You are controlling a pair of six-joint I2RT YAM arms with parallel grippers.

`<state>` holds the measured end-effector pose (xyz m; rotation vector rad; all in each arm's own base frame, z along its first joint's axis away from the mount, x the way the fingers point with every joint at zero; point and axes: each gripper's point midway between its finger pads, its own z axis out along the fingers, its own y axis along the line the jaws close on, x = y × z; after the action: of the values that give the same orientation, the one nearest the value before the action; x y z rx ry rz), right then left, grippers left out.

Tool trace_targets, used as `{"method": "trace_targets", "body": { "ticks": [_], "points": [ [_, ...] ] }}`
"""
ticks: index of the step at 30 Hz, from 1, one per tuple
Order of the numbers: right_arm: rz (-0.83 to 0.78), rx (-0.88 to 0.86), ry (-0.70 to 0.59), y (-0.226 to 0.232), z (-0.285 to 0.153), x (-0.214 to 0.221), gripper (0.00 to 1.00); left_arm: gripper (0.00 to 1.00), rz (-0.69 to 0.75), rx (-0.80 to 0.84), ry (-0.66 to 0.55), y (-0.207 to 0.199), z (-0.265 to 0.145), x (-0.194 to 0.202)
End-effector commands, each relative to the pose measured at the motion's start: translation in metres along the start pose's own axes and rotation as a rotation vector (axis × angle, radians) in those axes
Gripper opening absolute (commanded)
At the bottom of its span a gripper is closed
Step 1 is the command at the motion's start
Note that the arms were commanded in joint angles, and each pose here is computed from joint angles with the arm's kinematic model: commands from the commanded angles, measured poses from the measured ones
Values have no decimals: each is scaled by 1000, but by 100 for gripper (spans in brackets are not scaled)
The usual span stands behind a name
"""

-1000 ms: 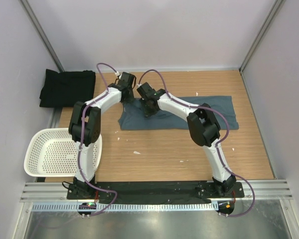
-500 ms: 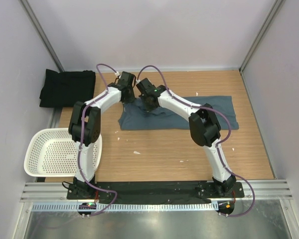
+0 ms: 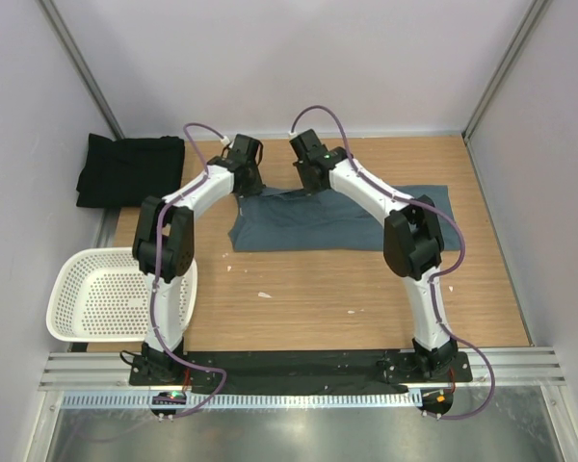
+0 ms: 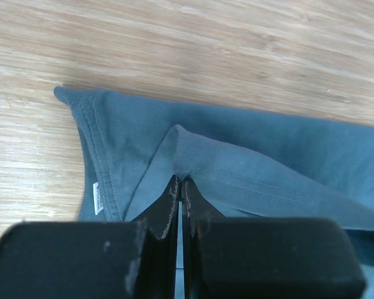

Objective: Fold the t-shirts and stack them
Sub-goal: Fold the tshirt

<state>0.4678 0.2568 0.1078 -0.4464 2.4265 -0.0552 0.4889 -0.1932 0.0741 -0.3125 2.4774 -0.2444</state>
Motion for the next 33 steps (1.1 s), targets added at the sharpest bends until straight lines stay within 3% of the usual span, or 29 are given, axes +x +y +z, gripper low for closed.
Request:
{"method": "trace_targets", "body": {
  "ticks": [1, 20, 33],
  "points": [
    [46, -11, -112, -22, -22, -40, 1, 0, -29, 43, -52, -12, -20, -27],
    [86, 0, -134, -41, 28, -40, 1, 0, -38, 14, 9, -4, -11, -18],
    [97, -22, -155, -42, 6, -39, 1, 0, -40, 21, 84, 3, -33, 6]
  ]
}}
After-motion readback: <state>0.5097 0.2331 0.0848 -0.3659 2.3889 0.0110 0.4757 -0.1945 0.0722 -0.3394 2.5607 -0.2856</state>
